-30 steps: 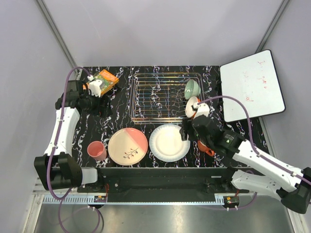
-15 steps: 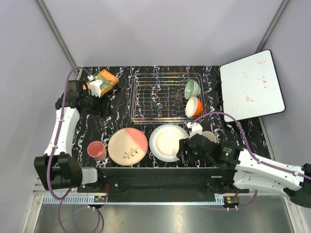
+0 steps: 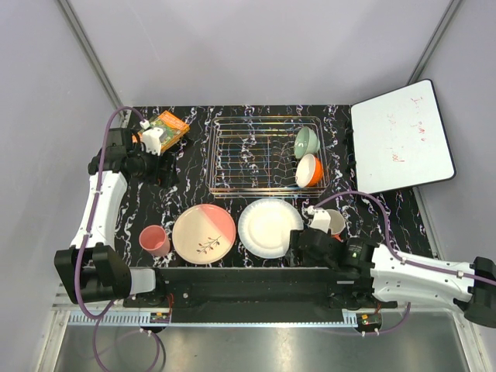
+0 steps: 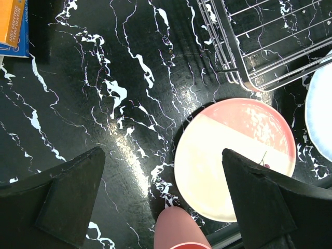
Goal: Load the mixed dishes into the dish rack
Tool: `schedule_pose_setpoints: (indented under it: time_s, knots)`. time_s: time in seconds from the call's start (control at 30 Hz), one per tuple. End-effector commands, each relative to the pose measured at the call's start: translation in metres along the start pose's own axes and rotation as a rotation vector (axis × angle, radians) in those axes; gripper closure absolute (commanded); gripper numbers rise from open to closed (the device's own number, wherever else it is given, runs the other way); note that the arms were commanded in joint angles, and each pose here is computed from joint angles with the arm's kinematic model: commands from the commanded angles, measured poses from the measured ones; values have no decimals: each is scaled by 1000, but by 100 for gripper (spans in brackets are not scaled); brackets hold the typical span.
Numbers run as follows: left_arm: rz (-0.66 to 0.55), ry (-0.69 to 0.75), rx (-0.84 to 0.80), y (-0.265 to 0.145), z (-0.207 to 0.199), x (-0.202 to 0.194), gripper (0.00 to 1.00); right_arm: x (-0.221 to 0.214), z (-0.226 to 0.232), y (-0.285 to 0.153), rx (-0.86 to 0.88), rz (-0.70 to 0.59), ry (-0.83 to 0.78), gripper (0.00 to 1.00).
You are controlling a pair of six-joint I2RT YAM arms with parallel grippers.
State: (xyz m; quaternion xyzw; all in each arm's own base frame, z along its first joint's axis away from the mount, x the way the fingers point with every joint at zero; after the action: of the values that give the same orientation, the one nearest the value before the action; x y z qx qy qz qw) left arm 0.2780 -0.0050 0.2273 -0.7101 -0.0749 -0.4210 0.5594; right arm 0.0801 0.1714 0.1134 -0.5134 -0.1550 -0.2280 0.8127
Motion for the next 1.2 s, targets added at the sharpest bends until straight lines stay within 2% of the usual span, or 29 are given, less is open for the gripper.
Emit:
schedule_pose_setpoints:
  time_s: [0.0,0.1,0.43,0.8,1.07,1.1,1.17]
  knots:
    - [-42,47,27,-3,5,11,1,17,14,4,22,-116,69,17]
    - [-47,43,21,-4,4,12,1,26,16,9,18,-138,76,16]
    - [-49,63,17,-7,5,17,1,44,12,36,69,-71,198,16]
    - [-75,70,10,-14,6,31,1,41,24,61,46,2,144,21]
    - [-66,86,32,-17,5,24,1,47,37,71,59,21,89,37]
    - [-66,89,33,-18,5,24,1,46,38,72,62,29,84,44]
    - [-63,89,37,-18,5,23,1,46,39,75,55,38,76,49]
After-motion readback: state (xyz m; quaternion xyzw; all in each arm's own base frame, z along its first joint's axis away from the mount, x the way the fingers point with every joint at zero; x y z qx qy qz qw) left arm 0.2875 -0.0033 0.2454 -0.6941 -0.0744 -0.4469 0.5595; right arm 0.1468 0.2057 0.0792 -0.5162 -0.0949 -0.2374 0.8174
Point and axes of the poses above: each gripper's point midway between its finger pads, its own y axis out along the fingers, its own z axis along the line the jaws close on, x = y × z, the point moved 6 cm from there along -y, back along the fingers, and after that the axes turned 10 degrees about y, right-handed, at the moved point
